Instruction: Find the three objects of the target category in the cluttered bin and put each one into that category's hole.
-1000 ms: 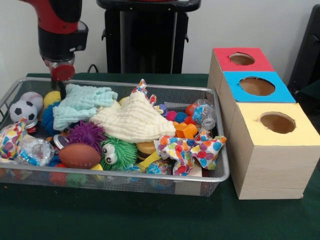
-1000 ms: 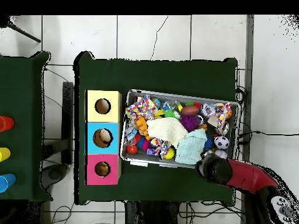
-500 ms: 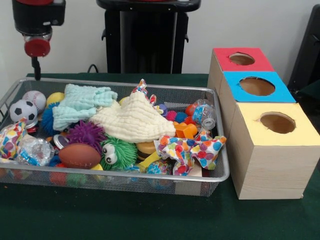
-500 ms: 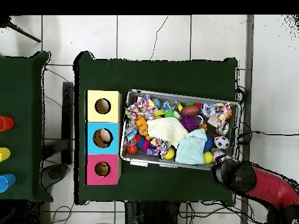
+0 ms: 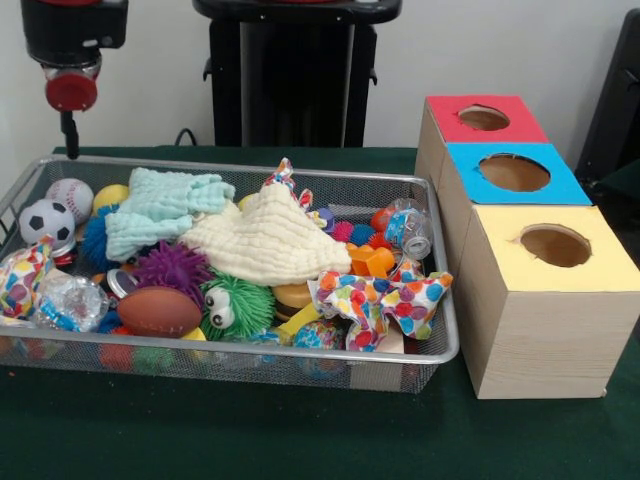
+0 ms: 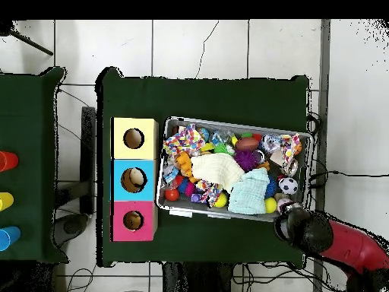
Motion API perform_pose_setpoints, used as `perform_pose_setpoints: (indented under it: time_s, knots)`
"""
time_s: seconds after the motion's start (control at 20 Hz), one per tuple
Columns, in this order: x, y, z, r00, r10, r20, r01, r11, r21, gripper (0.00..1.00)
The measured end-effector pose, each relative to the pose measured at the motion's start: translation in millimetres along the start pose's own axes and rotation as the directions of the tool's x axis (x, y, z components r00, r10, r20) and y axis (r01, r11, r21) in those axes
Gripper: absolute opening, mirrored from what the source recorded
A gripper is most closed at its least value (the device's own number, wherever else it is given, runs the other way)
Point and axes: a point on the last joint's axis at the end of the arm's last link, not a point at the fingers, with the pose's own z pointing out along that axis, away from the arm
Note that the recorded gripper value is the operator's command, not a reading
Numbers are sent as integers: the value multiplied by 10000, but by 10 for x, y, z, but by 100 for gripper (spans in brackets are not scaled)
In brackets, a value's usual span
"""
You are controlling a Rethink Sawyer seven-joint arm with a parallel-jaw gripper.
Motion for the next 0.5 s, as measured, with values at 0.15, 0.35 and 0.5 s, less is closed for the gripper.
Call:
perform_pose_setpoints:
  time_s: [0.15,0.35,0.5]
  knots:
    - [184,91,66,9995,-306,0,306,9994,-179,100]
    - [498,222,166,9964,-849,6,849,9958,-355,100]
    - [656,282,236,9931,-1175,42,1176,9923,-382,100]
